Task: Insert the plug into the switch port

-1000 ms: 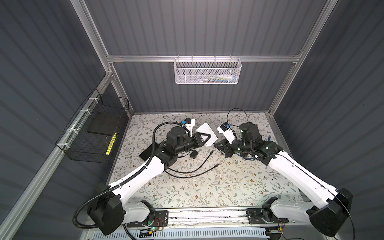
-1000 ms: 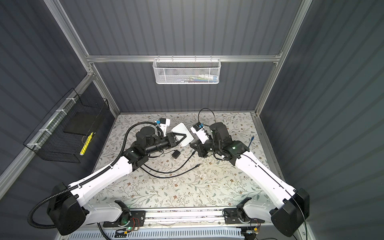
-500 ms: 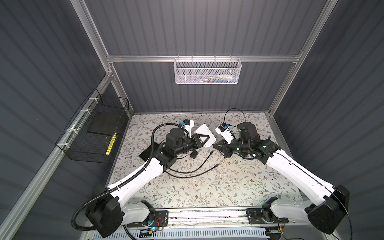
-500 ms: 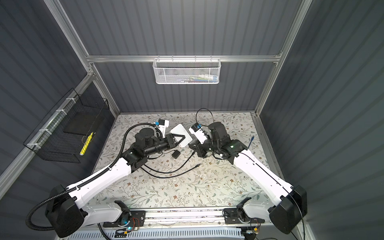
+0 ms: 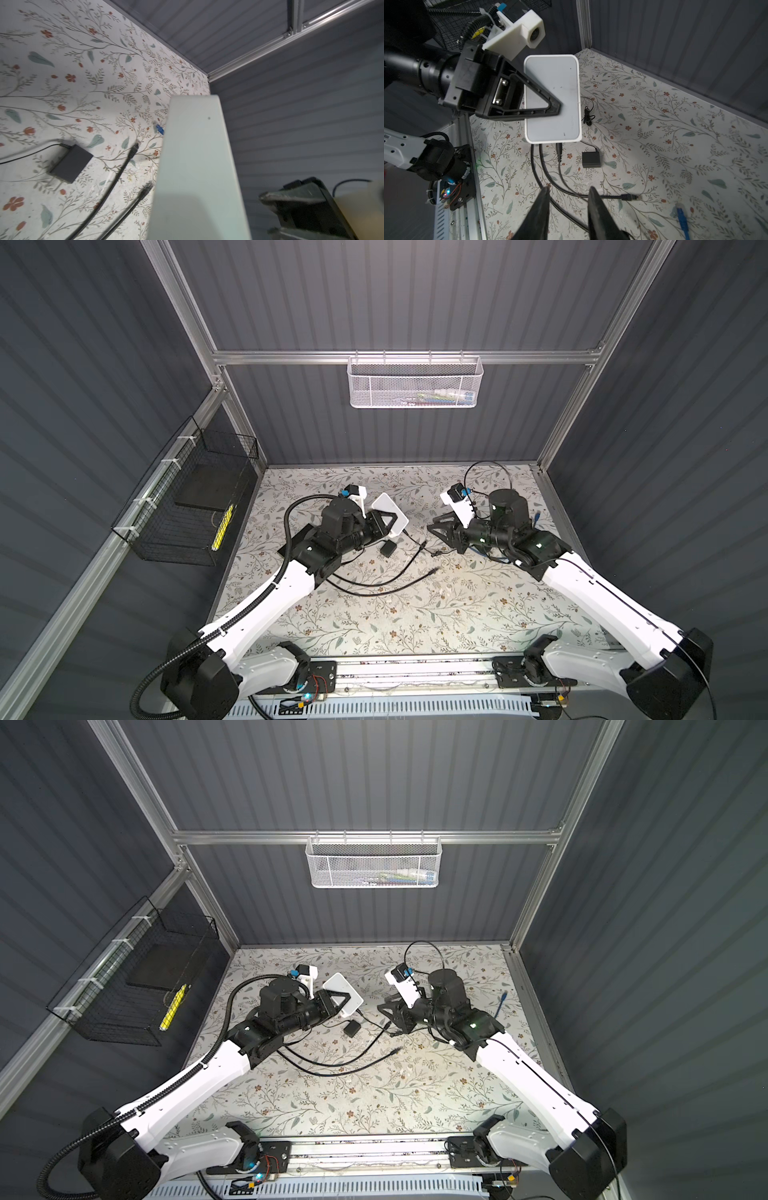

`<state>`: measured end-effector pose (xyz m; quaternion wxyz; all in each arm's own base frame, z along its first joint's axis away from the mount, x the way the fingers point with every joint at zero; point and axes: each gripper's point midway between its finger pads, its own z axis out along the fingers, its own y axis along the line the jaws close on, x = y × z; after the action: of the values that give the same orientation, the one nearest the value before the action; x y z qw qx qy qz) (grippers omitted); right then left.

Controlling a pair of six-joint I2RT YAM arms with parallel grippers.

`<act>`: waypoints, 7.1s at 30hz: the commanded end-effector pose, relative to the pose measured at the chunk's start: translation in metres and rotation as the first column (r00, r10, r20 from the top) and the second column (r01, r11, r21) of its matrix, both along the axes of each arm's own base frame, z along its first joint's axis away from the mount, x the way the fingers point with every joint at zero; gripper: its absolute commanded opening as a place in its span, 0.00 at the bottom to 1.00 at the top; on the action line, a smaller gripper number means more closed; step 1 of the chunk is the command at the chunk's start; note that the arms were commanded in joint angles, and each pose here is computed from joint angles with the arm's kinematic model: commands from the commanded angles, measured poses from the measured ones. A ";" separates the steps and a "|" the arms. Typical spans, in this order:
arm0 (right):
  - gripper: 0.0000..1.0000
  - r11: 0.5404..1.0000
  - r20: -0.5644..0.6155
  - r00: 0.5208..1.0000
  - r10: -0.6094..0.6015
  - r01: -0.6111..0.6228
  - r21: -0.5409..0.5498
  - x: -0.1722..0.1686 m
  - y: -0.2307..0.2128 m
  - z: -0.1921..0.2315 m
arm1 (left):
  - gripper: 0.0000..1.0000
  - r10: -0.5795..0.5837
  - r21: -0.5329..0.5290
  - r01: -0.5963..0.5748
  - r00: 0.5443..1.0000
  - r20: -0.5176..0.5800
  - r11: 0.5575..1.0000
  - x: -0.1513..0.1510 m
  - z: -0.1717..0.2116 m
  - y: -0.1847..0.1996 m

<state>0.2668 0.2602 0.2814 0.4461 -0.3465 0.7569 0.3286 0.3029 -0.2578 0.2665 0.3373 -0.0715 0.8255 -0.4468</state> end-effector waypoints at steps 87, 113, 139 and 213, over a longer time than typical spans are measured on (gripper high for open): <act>0.77 0.878 -0.386 0.837 -0.388 0.209 -0.431 0.126 -0.037 -0.207 | 1.00 0.230 0.391 -0.146 0.957 -0.177 0.909 0.074 -0.154 -0.003; 0.81 0.748 -0.322 0.858 -0.401 0.104 -0.655 0.132 -0.018 -0.252 | 1.00 0.203 0.539 -0.119 0.974 -0.099 0.834 0.049 -0.110 0.056; 0.43 0.774 -0.133 0.969 -0.209 0.081 -0.628 0.144 -0.011 -0.202 | 1.00 -0.099 0.467 0.133 0.990 -0.097 0.874 0.036 -0.083 0.019; 0.42 0.857 0.485 0.800 0.353 -0.069 -0.510 0.024 0.067 -0.077 | 0.52 -0.631 0.035 0.647 0.754 -0.180 0.762 -0.027 -0.042 -0.043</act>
<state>0.2871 0.3222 0.1945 0.4899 -0.6131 0.6152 0.0750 0.2853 -0.2992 0.2121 0.1020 0.1780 0.8535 -0.4790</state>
